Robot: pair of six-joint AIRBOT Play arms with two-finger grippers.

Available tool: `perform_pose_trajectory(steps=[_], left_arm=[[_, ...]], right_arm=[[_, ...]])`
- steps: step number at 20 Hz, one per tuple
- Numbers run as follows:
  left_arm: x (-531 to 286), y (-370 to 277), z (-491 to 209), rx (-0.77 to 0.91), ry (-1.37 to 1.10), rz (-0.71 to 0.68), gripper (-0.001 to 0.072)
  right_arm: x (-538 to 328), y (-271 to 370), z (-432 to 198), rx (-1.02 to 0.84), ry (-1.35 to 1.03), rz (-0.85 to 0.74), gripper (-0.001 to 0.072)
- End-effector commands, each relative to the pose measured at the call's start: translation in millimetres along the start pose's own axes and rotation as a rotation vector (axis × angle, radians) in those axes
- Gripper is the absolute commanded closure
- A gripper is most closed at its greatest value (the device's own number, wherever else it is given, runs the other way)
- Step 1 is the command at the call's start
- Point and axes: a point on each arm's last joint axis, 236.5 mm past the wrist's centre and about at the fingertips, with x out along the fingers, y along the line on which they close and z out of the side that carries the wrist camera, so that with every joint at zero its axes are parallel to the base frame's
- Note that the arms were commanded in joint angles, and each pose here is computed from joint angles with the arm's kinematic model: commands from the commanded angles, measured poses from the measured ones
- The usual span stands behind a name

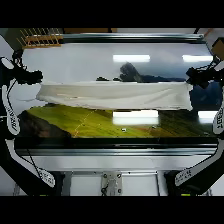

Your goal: Fold the clothes and pants, and hang the long-sleeved shirts on hangers.

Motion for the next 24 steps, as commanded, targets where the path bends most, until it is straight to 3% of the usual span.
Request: perform_pose_trajectory(steps=[1,2,4,5,8,10,13,15,19,23,24], left_arm=[[23,-9,16,-0.074,-0.056,-0.043,0.0687],[25,-17,24,-0.098,-0.087,-0.083,0.0666],[21,-35,48,-0.159,-0.181,-0.165,0.0053],[15,-39,58,-0.197,-0.221,-0.191,0.0021],[-11,-31,70,-0.245,-0.265,-0.179,0.0025],[-27,-12,55,-0.261,-0.207,-0.119,0.0025],[-31,19,0,-0.249,0.009,0.003,0.0026],[-20,22,-39,-0.261,0.147,0.015,0.0026],[21,6,-95,-0.305,0.290,0.014,0.0026],[48,-24,-90,-0.275,0.224,0.006,0.0026],[51,-31,-83,-0.260,0.194,0.002,0.0026]], right_arm=[[16,8,20,0.045,-0.093,0.037,0.0700],[20,17,25,0.055,-0.117,0.066,0.0638],[21,36,37,0.090,-0.174,0.139,0.0188],[18,45,44,0.100,-0.207,0.170,0.0165],[-1,56,54,0.104,-0.241,0.207,0.0165],[-22,54,50,-0.011,-0.226,0.187,0.0165],[-42,24,14,-0.150,-0.087,0.054,0.0165],[-49,-12,-19,-0.167,0.010,-0.052,0.0165],[-47,-76,-94,-0.005,0.150,-0.119,0.0164],[-28,-101,-148,0.205,0.224,-0.078,0.0163],[-21,-98,-153,0.228,0.226,-0.051,0.0131]])
